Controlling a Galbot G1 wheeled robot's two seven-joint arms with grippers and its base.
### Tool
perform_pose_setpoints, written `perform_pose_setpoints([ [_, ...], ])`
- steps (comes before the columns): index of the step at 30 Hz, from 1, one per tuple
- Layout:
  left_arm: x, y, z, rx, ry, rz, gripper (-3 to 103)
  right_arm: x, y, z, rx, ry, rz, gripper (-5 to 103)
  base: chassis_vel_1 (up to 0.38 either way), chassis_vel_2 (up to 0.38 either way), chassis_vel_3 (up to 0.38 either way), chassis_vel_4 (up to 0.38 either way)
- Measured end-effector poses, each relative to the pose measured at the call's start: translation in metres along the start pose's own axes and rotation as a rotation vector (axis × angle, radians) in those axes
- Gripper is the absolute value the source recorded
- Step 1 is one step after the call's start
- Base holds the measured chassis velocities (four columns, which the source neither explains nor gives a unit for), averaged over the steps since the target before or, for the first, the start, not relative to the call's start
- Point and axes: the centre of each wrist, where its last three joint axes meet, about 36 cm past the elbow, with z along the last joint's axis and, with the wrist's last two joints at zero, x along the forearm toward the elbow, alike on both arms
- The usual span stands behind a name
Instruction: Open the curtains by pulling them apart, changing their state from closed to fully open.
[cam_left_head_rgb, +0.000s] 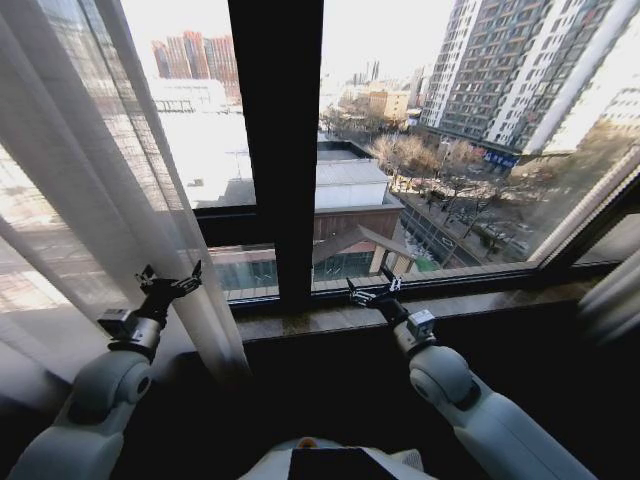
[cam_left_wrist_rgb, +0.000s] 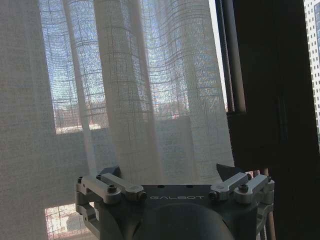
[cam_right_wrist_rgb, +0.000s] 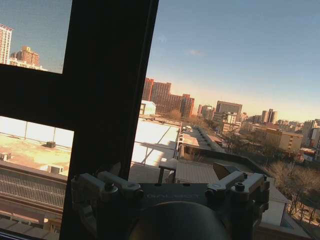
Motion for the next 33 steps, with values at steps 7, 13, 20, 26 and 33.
perform_pose_setpoints([
  [7,-0.008,0.009,0.001,-0.009,-0.004,0.079,100,0.0,0.002,0.002,-0.002,-0.001,0.004,100,0.0,0.0,0.0,0.0],
  [13,-0.01,0.007,0.0,-0.011,-0.01,0.154,100,-0.001,0.002,0.003,-0.001,-0.002,0.007,100,0.0,0.0,0.0,0.0],
  [20,-0.018,0.008,0.004,-0.013,-0.003,0.169,100,-0.002,0.001,0.006,-0.003,-0.002,0.012,100,0.0,0.0,0.0,0.0],
  [26,-0.031,0.012,0.007,-0.014,0.004,0.178,100,-0.007,0.0,0.01,-0.002,0.001,0.018,100,0.0,0.0,0.0,0.0],
  [33,-0.043,0.008,0.01,-0.005,0.004,0.182,100,-0.009,-0.001,0.012,0.002,0.004,0.02,100,0.0,0.0,0.0,0.0],
])
